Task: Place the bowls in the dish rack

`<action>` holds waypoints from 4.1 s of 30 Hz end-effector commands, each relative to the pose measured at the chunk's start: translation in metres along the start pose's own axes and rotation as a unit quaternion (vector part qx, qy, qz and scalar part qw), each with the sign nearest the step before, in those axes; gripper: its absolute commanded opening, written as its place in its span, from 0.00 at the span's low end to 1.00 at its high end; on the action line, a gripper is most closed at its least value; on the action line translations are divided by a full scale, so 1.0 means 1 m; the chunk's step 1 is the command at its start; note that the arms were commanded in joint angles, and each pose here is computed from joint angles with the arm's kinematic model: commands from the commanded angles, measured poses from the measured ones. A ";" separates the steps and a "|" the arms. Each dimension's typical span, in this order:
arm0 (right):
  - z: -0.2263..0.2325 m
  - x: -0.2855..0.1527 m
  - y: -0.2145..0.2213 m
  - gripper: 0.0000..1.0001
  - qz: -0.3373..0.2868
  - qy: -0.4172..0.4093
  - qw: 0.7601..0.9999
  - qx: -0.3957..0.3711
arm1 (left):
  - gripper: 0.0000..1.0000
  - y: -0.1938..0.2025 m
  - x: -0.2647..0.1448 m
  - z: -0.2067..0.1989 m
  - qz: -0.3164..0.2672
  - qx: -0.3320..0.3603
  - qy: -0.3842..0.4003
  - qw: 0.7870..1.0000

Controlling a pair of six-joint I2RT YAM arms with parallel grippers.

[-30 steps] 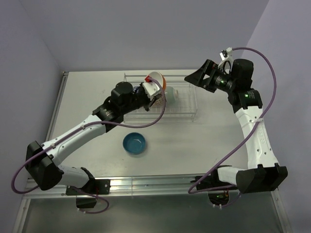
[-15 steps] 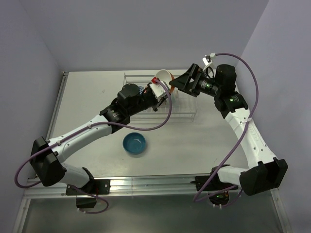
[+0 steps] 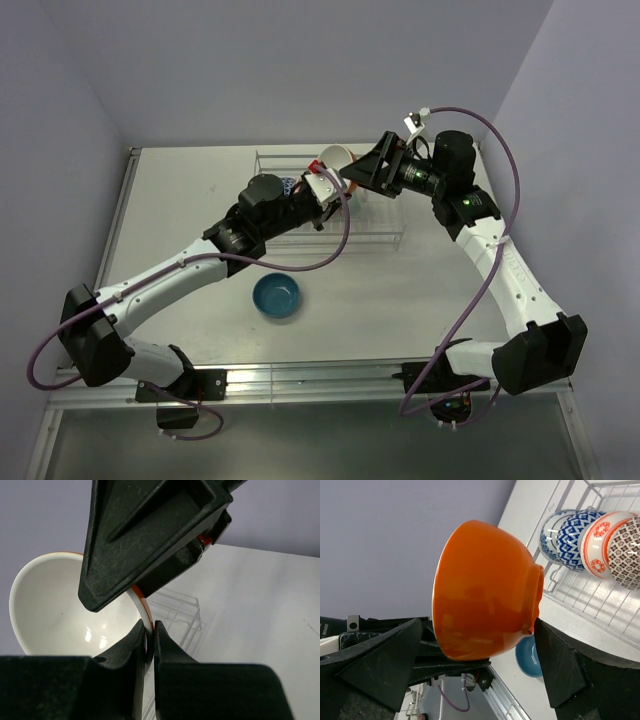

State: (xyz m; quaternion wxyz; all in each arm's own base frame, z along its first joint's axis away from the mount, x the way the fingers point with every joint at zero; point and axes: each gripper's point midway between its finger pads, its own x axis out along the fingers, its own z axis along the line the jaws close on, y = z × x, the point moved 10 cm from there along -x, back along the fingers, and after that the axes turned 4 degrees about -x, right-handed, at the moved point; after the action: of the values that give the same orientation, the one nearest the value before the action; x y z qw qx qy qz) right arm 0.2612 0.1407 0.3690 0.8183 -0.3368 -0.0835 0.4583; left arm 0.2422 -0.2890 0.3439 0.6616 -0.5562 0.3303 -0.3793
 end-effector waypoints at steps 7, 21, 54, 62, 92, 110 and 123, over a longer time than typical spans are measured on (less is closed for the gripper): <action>0.010 -0.004 -0.003 1.00 -0.012 -0.029 0.998 -0.053 | 0.00 -0.044 -0.022 -0.005 -0.091 0.005 0.020 0.996; 0.016 -0.005 0.001 0.63 0.010 -0.079 0.996 -0.051 | 0.00 -0.043 -0.025 -0.009 -0.089 -0.003 0.037 0.995; -0.072 0.006 -0.050 0.00 -0.013 0.269 0.949 -0.167 | 1.00 -0.049 -0.081 0.019 0.045 -0.107 -0.058 0.991; -0.115 0.025 -0.052 0.00 0.012 0.352 0.920 -0.174 | 0.99 -0.047 -0.119 0.037 0.058 -0.148 -0.118 0.980; -0.173 0.079 -0.031 0.01 0.124 0.395 0.892 -0.181 | 1.00 -0.028 -0.139 0.038 0.071 -0.169 -0.130 0.974; -0.180 0.089 -0.027 0.53 0.154 0.386 0.895 -0.161 | 1.00 -0.024 -0.145 0.034 0.075 -0.165 -0.125 0.975; -0.159 0.085 -0.036 0.86 0.143 0.368 0.905 -0.161 | 0.99 -0.021 -0.146 0.033 0.082 -0.169 -0.122 0.975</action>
State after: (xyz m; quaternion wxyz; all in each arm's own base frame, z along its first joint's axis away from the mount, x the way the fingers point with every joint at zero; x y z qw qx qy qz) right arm 0.4059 0.1148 0.2267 0.6376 -0.6127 0.2308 0.4059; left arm 0.1993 -0.1504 0.3678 0.6263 -0.6716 0.3540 -0.1771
